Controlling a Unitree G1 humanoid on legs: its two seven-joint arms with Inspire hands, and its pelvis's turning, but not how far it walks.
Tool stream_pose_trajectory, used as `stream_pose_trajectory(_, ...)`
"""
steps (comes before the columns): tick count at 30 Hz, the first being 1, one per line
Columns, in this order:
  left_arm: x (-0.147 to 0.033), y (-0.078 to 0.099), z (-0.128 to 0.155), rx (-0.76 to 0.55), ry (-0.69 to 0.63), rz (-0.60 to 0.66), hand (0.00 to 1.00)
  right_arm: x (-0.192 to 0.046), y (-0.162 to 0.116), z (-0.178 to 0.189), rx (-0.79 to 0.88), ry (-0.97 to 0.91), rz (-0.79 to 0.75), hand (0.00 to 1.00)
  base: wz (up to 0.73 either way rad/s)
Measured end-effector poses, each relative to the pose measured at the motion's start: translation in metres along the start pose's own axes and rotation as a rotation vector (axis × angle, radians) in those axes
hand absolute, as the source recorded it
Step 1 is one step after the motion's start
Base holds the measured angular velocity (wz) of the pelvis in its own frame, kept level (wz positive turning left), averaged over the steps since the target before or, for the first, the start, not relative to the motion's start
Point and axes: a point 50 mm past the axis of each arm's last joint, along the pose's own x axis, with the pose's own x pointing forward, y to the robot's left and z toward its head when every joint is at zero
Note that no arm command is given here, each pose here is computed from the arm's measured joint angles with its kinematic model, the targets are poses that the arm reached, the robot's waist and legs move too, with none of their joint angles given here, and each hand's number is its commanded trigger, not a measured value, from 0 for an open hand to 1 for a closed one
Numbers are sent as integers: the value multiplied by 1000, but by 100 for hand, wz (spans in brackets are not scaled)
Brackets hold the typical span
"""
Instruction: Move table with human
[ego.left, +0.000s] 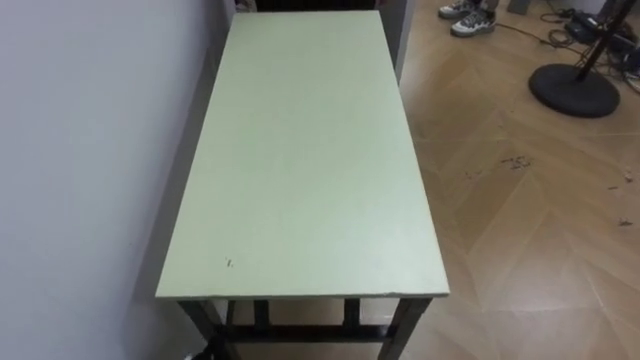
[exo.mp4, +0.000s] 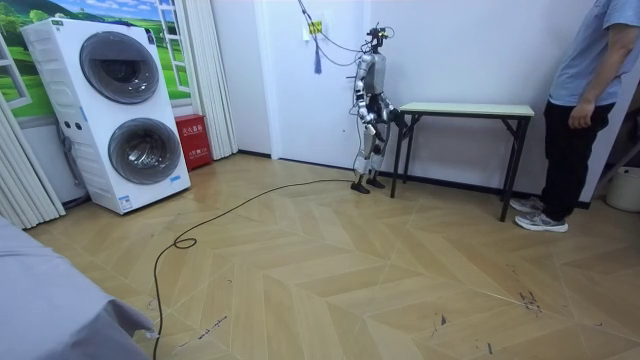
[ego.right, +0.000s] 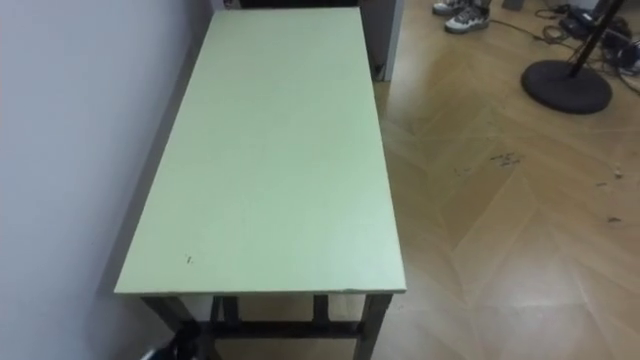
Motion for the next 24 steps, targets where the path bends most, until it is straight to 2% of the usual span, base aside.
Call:
stream_pose_trajectory(3,-1,4,1,99,-10,66,0,-3,-4,-4,4,12,-10,0,3)
stream_pose_trajectory(12,-7,13,-18,206,52,270,0,-7,-12,-13,17,54,-44,0,0)
stream_pose_trajectory(19,-13,13,-37,225,139,318,0,-7,-13,-15,35,76,-52,0,-6)
stream_pose_trajectory(24,-20,9,-62,231,304,298,0,-7,-18,-19,45,137,-123,0,-10)
